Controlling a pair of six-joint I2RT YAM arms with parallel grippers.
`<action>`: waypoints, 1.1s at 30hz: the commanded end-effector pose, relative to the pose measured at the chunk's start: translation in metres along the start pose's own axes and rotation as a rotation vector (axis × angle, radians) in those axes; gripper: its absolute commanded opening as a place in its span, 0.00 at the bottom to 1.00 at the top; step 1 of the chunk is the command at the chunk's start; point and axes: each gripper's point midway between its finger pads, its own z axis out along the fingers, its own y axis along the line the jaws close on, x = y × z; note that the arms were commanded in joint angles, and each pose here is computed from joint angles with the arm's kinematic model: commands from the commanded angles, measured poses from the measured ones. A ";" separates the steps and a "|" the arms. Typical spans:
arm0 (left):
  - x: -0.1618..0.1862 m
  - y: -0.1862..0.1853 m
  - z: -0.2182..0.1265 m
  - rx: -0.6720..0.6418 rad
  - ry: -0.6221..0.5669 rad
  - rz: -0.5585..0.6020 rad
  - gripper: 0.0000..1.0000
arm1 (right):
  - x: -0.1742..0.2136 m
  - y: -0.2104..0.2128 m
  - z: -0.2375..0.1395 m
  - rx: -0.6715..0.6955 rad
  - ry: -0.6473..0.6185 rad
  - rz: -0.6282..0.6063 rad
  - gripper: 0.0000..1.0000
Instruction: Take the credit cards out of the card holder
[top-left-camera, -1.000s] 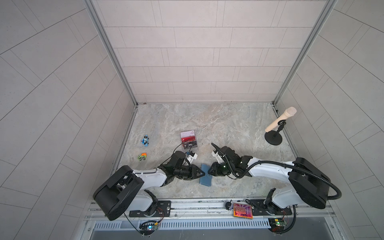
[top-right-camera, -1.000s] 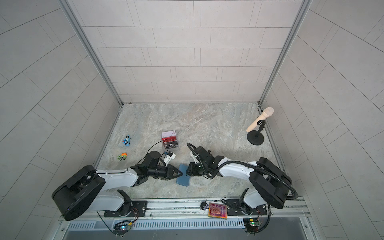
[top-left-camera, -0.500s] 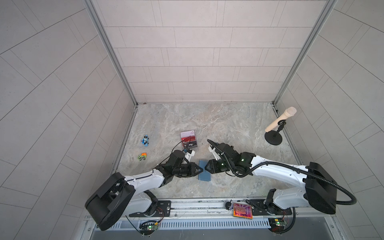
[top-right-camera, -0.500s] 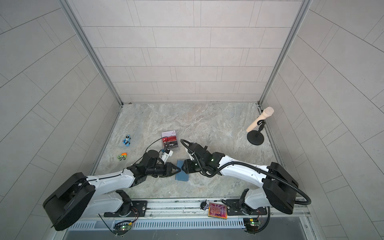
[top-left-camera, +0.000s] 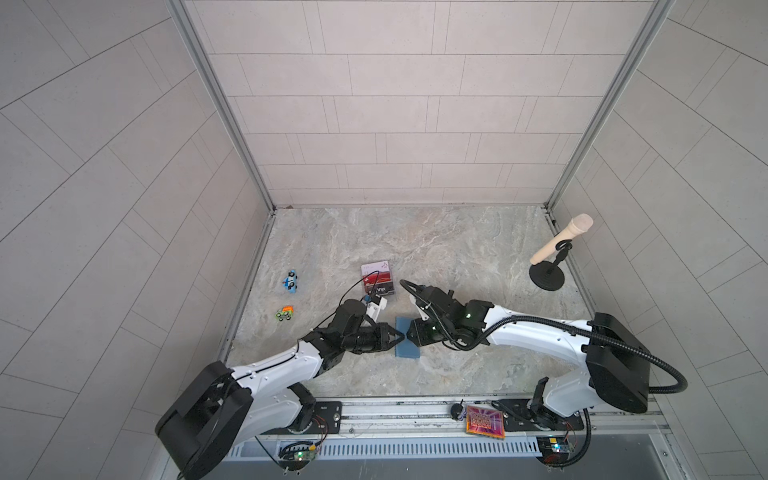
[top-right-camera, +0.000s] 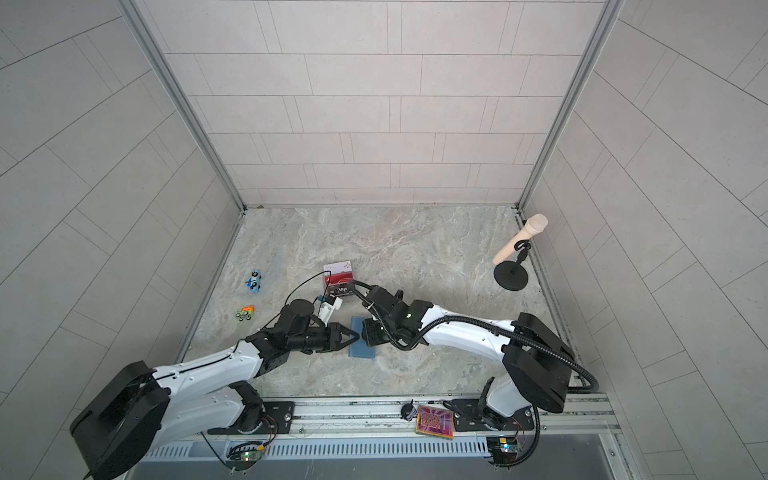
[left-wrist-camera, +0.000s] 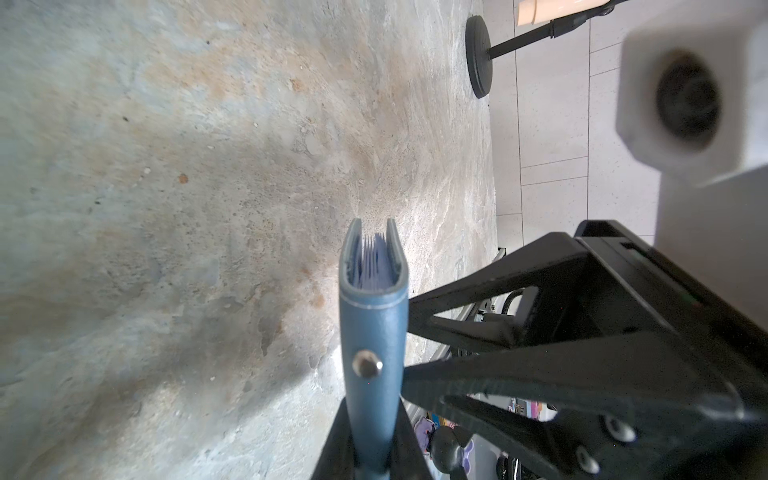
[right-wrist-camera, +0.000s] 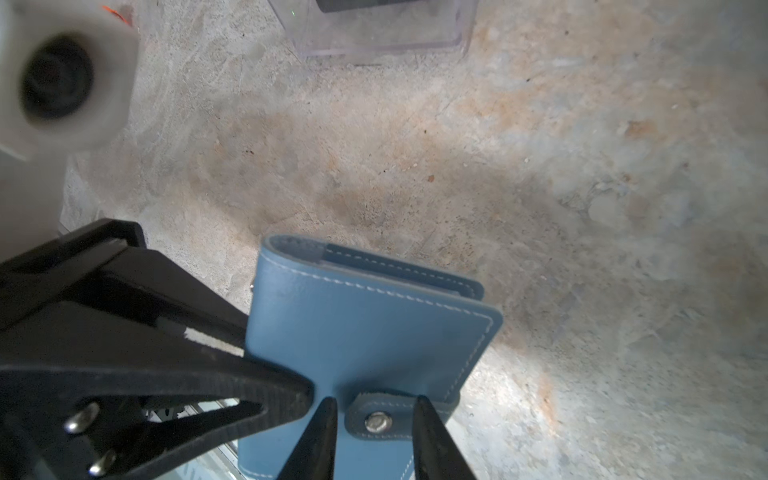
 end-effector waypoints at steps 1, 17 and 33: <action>-0.008 -0.013 -0.002 0.026 -0.023 0.042 0.03 | -0.003 0.005 0.005 0.008 0.003 -0.014 0.34; -0.015 -0.009 -0.007 -0.017 -0.072 0.057 0.02 | 0.006 -0.011 0.010 0.098 0.039 0.001 0.14; -0.025 -0.018 -0.010 -0.028 -0.081 0.095 0.01 | -0.002 -0.023 -0.024 0.094 -0.029 0.002 0.00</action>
